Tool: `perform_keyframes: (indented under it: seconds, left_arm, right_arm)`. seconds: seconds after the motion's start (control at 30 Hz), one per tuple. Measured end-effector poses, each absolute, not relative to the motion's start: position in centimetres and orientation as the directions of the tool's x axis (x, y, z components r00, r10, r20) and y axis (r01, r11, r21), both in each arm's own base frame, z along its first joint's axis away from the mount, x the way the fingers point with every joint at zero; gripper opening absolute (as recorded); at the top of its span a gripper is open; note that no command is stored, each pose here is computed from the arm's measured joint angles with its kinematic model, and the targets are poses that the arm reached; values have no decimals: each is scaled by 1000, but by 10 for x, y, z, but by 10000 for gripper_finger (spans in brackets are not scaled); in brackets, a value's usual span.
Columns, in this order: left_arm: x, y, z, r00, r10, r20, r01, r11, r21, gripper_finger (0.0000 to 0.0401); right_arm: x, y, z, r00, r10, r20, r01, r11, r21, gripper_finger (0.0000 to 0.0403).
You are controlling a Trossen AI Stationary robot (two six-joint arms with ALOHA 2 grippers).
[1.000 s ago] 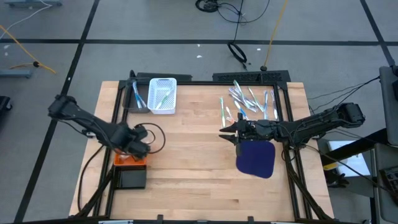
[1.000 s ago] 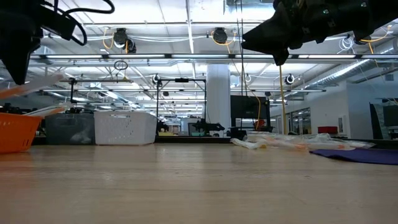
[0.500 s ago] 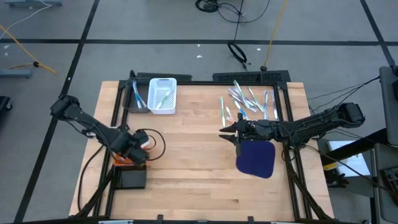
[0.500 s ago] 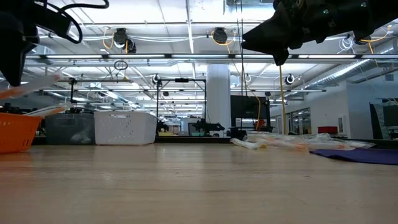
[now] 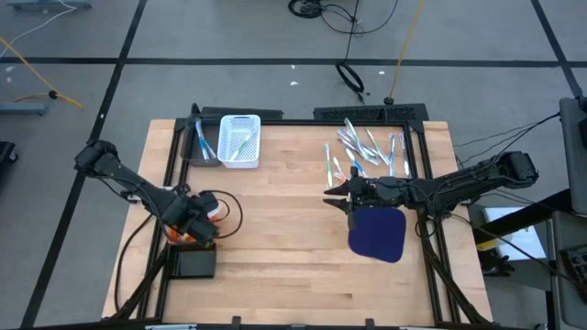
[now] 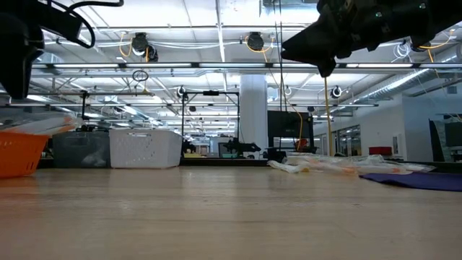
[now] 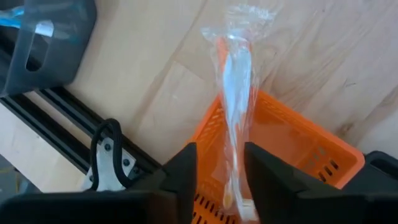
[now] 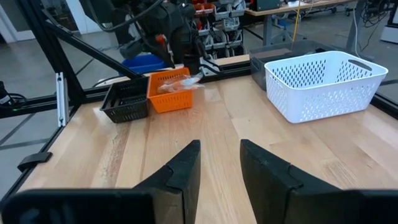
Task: Pick & Place Toothbrushes
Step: Put the orange toothbrush into the orange bin
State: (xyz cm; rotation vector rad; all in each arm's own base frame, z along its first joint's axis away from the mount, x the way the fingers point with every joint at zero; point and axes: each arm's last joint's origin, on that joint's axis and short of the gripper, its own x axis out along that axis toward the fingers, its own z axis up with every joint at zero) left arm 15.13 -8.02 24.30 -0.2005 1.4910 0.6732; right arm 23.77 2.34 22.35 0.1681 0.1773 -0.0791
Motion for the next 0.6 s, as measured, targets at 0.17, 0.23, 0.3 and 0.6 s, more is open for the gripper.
perform_keyframes:
  seconds: [0.17,0.23,0.3,0.6]
  left_arm:
    - [154,-79,246,-6,349,-937,-525,796,300,161]
    - [155,-77,252,51,394,-918,-530,789,310,163]
    - [157,-76,262,122,427,-896,-546,783,299,163]
    - [185,-84,304,619,410,-670,-456,882,118,163]
  right_arm:
    - [237,23,222,979,-64,-194,95,983,157,105]
    - [237,23,222,979,-64,-194,95,983,157,105]
    - [237,23,222,977,-64,-203,97,983,155,105]
    - [231,2,200,889,-186,-418,307,920,244,105]
